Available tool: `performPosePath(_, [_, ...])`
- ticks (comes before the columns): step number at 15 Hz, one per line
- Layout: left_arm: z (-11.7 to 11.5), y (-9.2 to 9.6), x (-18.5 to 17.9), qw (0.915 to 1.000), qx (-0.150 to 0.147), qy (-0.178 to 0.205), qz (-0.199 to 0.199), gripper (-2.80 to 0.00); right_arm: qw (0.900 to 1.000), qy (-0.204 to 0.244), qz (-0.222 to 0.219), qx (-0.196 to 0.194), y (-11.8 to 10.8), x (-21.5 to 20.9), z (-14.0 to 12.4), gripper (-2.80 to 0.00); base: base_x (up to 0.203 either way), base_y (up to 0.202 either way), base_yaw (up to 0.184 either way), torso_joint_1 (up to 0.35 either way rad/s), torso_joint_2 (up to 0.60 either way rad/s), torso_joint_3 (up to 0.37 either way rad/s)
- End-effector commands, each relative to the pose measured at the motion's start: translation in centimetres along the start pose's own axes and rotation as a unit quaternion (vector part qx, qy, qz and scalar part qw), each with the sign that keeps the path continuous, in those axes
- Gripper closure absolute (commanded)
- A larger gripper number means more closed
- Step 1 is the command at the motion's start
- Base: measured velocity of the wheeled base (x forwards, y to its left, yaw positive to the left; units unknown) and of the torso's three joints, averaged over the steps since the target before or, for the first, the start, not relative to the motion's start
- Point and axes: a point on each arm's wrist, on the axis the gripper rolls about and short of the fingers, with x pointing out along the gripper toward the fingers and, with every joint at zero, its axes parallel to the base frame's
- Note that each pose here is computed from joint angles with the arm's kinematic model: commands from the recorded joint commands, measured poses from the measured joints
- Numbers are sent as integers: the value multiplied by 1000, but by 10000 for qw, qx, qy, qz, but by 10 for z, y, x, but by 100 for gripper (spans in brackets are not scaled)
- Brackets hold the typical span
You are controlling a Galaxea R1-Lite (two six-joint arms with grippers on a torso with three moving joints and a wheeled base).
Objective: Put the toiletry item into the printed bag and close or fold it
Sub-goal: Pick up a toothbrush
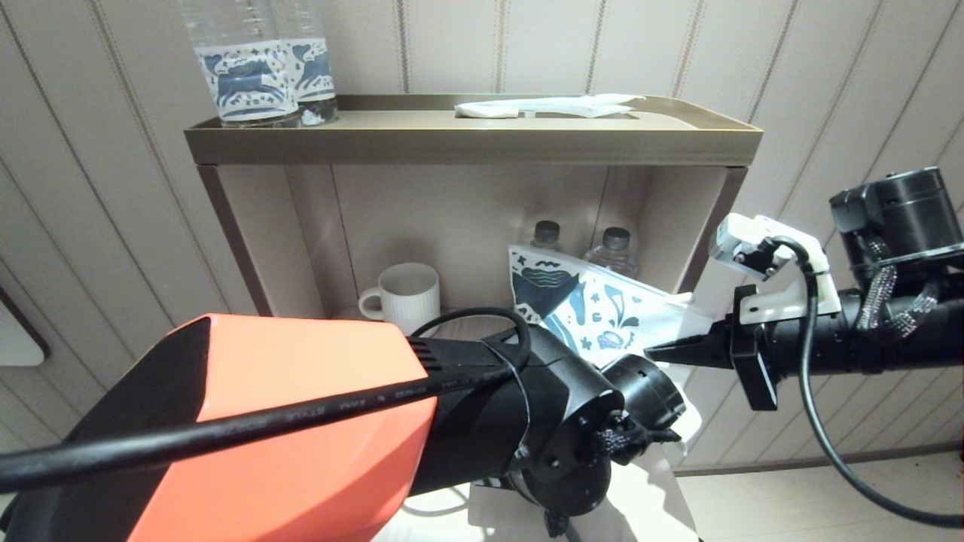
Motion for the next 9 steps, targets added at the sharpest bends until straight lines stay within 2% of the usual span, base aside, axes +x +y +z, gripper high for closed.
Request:
performPosePath(1, [1, 1, 3, 10000, -40, 15, 54, 0, 10000, -8, 18, -16, 0, 0, 0, 0, 0, 0, 0, 0, 0, 0])
performPosePath(7, [3, 2, 3, 10000, -64, -7, 34, 0, 10000, -2, 21, -12, 0, 0, 0, 0, 0, 0, 0, 0, 0, 0])
performPosePath(9, [12, 9, 4, 9998, -207, -63, 25, 0, 10000, -8, 18, -16, 0, 0, 0, 0, 0, 0, 0, 0, 0, 0])
